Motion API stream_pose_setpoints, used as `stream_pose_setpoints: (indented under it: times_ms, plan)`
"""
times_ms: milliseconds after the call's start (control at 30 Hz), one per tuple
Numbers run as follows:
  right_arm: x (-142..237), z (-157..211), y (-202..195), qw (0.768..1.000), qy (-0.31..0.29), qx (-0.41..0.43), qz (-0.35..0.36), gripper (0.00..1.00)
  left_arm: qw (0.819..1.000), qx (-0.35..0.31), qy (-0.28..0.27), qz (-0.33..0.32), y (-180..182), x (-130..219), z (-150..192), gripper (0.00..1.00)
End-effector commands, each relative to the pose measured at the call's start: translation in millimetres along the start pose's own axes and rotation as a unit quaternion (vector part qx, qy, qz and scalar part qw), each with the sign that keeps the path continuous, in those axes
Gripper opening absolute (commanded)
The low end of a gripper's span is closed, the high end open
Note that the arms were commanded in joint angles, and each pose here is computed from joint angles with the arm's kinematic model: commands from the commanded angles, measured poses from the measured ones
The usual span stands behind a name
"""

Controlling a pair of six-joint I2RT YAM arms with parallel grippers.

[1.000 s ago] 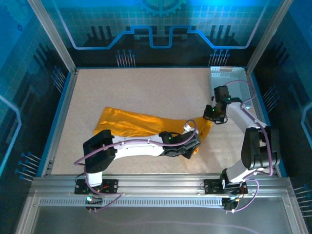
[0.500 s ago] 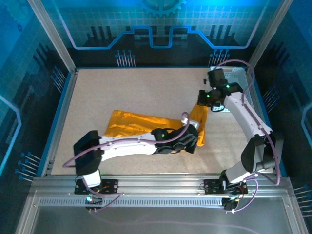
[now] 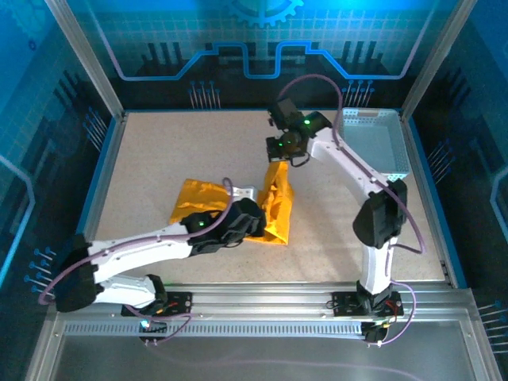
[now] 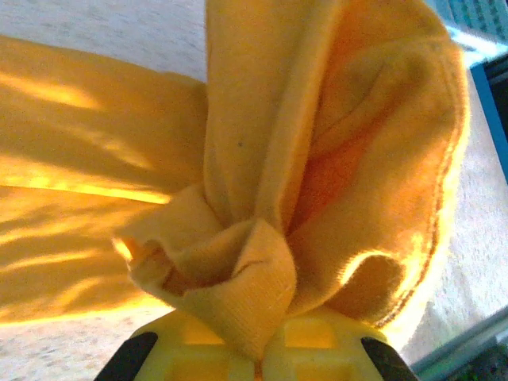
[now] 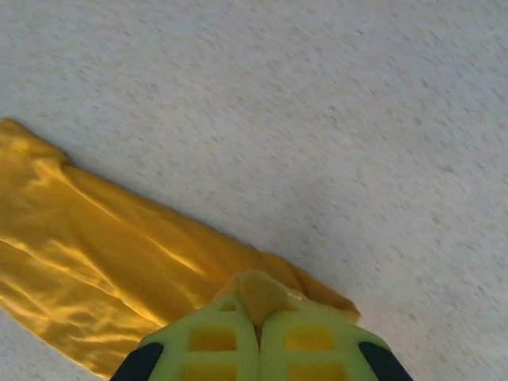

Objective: Fold the inside-out t-shirt

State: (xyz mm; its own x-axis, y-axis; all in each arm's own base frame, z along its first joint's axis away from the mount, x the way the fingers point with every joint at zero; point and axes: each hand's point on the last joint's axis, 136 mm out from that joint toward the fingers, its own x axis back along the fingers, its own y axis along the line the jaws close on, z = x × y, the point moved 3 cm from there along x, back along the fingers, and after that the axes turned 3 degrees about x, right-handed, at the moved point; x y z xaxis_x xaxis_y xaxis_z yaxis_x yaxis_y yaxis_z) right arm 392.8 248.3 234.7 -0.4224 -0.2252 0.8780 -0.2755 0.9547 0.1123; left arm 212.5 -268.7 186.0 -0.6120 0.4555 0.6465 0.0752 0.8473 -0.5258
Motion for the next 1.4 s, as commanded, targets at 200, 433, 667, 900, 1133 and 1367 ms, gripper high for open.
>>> stream_pose_setpoints:
  times_ms: [200, 433, 667, 900, 1133, 1367]
  plan:
    - [-34.4, -12.3, 56.4, 0.999, 0.019, 0.05, 0.012, 0.0, 0.996, 0.078, -0.038, -0.025, 63.9, 24.7, -17.2, 0.07]
    - [-52.7, -19.2, 100.7, 0.996, 0.016, 0.091, -0.01, 0.0, 0.992, 0.096, -0.063, -0.052, 95.6, 39.7, -24.5, 0.08]
    - [-61.8, -20.7, 119.2, 0.995, 0.009, 0.093, -0.035, 0.0, 0.989, 0.112, -0.074, -0.07, 120.5, 50.3, -27.1, 0.08]
    - [-51.8, -32.1, 149.0, 0.987, -0.038, 0.123, -0.1, 0.0, 0.985, 0.108, -0.099, -0.091, 134.6, 66.8, -39.5, 0.08]
    - [-61.2, -38.8, 171.9, 0.977, -0.058, 0.135, -0.153, 0.0, 0.979, 0.125, -0.111, -0.117, 155.8, 70.9, -43.7, 0.1]
    - [-73.9, -47.0, 197.2, 0.964, -0.082, 0.135, -0.215, 0.0, 0.968, 0.146, -0.127, -0.162, 185.7, 71.4, -38.8, 0.16]
